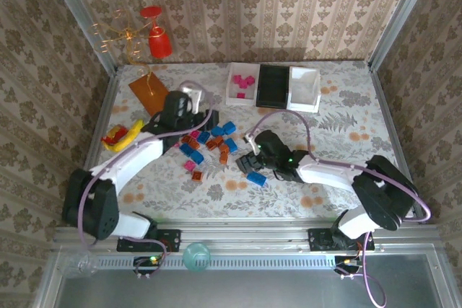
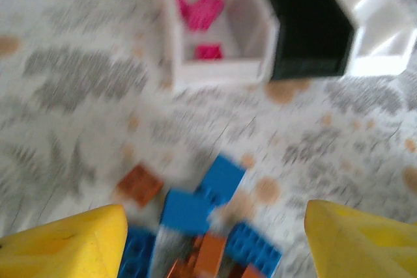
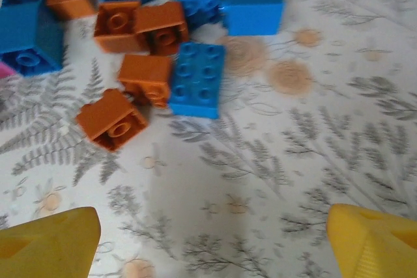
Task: Sort the legos into containers by color
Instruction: Pick up the lego from the bottom-center of the table.
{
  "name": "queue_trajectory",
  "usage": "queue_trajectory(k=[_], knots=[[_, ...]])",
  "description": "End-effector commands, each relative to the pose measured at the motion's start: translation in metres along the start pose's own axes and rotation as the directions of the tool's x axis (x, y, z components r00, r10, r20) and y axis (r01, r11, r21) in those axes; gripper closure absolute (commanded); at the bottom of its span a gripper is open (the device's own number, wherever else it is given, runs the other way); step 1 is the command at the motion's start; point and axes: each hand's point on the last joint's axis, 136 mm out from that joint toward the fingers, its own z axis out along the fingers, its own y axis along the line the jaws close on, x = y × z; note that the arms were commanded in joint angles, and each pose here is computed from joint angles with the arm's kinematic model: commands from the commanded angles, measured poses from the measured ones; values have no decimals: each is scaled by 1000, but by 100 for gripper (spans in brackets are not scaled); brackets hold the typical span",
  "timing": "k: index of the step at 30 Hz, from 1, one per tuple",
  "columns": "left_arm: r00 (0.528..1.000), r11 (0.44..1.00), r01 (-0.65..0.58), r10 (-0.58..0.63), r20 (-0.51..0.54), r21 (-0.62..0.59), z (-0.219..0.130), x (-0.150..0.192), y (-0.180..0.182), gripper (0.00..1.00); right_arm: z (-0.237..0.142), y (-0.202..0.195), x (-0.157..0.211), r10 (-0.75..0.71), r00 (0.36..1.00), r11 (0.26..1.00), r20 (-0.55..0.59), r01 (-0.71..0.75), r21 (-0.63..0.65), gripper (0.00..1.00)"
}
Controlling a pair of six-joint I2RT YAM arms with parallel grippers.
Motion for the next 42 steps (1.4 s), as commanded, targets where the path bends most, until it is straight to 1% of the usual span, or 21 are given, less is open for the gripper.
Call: queue_trajectory(k=[1,3,4,7,11,15,17,20,22,24,27,29,32,34,36,38,40,42], knots=[[997,998,70,-70,-15,-3,-21,24,15,24,-5,12,22,-35,986,999,-165,34,-10,9],[996,996,85,-85,-25,-5,-31,40,19,22,-11,13,42,20,963,1000,-268,-19,6,8],[995,996,92,-91,-31,18,-34,47,16,20,-15,15,54,49,947,999,-318,-52,0,8],[994,992,99,-96,-46,78,-38,62,8,18,-23,23,80,95,904,994,-417,-110,-11,7],[995,992,88,-84,-49,92,-33,69,8,17,-23,21,97,95,876,995,-474,-95,24,7],[994,986,99,-93,-51,136,-29,71,2,17,-14,24,98,86,869,996,-487,-79,35,9],[994,985,101,-95,-52,141,-28,72,1,17,-11,22,103,78,858,997,-507,-56,59,15],[994,986,100,-93,-59,134,-28,76,3,17,-11,24,109,36,850,996,-525,14,90,29],[993,986,105,-97,-63,133,-28,79,4,17,-9,23,109,18,852,993,-523,46,108,42],[993,985,109,-101,-64,136,-28,80,3,17,-6,24,108,10,856,992,-517,57,114,52],[993,986,108,-100,-64,131,-27,81,4,17,-1,29,97,-6,881,993,-473,61,100,62],[993,986,105,-98,-63,129,-28,80,5,17,0,30,85,-8,902,994,-432,56,98,66],[993,986,107,-101,-55,129,-29,80,5,17,-2,30,57,-2,940,995,-340,35,91,70],[993,984,110,-104,-50,138,-29,79,3,17,-5,23,30,38,967,996,-251,-15,92,71],[994,982,110,-105,-41,155,-30,77,-1,17,-7,4,0,115,982,989,-152,-99,108,72],[993,977,114,-111,-24,181,-31,73,-6,17,-8,-25,-30,221,974,968,-48,-214,129,72],[993,969,119,-119,-10,216,-32,68,-16,17,-7,-65,-56,335,940,927,61,-340,157,72],[993,962,116,-119,-3,245,-34,62,-27,17,-3,-102,-76,403,904,885,143,-424,190,71]])
